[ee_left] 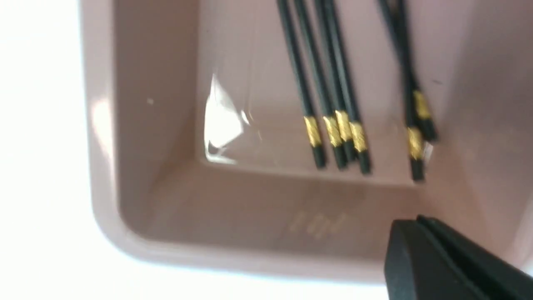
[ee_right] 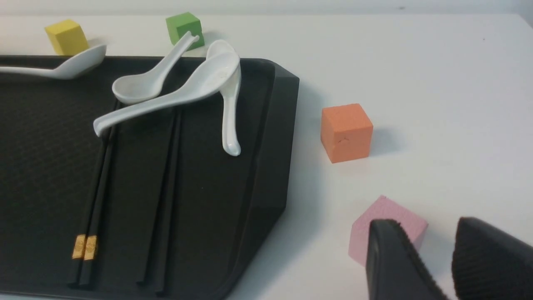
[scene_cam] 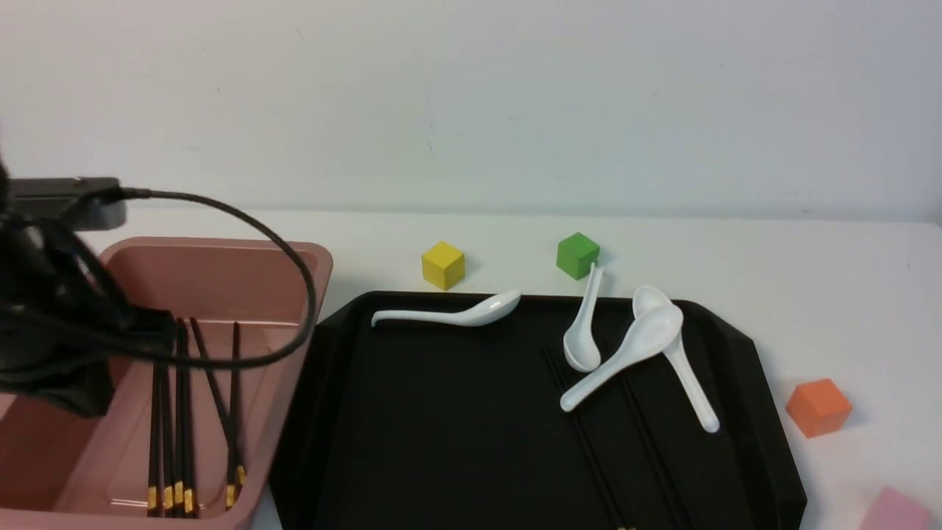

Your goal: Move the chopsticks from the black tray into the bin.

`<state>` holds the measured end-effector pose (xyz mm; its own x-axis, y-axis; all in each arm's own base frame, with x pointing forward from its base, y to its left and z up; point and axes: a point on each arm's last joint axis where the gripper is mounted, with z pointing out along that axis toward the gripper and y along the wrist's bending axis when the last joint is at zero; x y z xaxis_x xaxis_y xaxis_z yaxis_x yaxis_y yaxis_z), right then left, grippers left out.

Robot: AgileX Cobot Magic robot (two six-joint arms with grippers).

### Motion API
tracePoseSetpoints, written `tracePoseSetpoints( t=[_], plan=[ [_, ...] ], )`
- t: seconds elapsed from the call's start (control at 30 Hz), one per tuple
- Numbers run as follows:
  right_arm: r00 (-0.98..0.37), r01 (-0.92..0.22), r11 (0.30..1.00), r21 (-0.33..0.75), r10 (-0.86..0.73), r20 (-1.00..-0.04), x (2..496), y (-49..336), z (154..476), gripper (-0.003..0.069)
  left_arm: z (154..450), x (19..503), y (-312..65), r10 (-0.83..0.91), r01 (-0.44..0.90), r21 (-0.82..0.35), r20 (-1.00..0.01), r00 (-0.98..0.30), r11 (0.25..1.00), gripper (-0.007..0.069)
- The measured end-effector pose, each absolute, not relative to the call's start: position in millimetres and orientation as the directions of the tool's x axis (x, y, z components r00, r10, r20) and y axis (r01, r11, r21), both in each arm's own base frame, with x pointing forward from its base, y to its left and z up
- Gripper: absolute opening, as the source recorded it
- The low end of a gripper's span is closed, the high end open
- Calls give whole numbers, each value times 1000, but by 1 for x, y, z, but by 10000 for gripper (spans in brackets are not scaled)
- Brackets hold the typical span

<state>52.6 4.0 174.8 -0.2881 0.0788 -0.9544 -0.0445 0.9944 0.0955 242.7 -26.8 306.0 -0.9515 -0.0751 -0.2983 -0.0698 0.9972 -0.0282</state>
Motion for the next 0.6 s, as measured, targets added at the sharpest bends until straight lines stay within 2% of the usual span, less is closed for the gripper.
tracePoseSetpoints(
  t=[0.07, 0.1, 0.13, 0.17, 0.27, 0.3, 0.37, 0.4, 0.6],
  plan=[
    [-288, -44, 994, 96, 79, -954, 53, 4, 175, 240, 313, 220, -26, -83, -67, -56, -348, -934, 996, -13],
    [-288, -44, 994, 96, 79, -954, 53, 4, 175, 240, 322, 191, -25, -101, -59, -109, -438, -893, 992, -13],
    [-288, -44, 994, 96, 79, -954, 53, 4, 175, 240, 321, 178, -25, -114, -55, -137, -473, -874, 989, -13],
    [-288, -44, 994, 96, 79, -954, 53, 4, 175, 240, 325, 161, -25, -140, -42, -186, -550, -823, 982, -13],
    [-288, -44, 994, 96, 79, -954, 53, 4, 175, 240, 323, 135, -26, -194, -17, -269, -649, -736, 963, -13],
    [-288, -44, 994, 96, 79, -954, 53, 4, 175, 240, 321, 115, -26, -242, 9, -331, -710, -661, 944, -13],
    [-288, -44, 994, 96, 79, -954, 53, 4, 175, 240, 318, 106, -27, -269, 22, -364, -728, -631, 931, -13],
    [-288, -44, 994, 96, 79, -954, 53, 4, 175, 240, 318, 93, -26, -298, 46, -392, -766, -569, 919, -13],
    [-288, -44, 994, 96, 79, -954, 53, 4, 175, 240, 320, 71, -21, -345, 105, -413, -854, -390, 905, -13]
  ],
)
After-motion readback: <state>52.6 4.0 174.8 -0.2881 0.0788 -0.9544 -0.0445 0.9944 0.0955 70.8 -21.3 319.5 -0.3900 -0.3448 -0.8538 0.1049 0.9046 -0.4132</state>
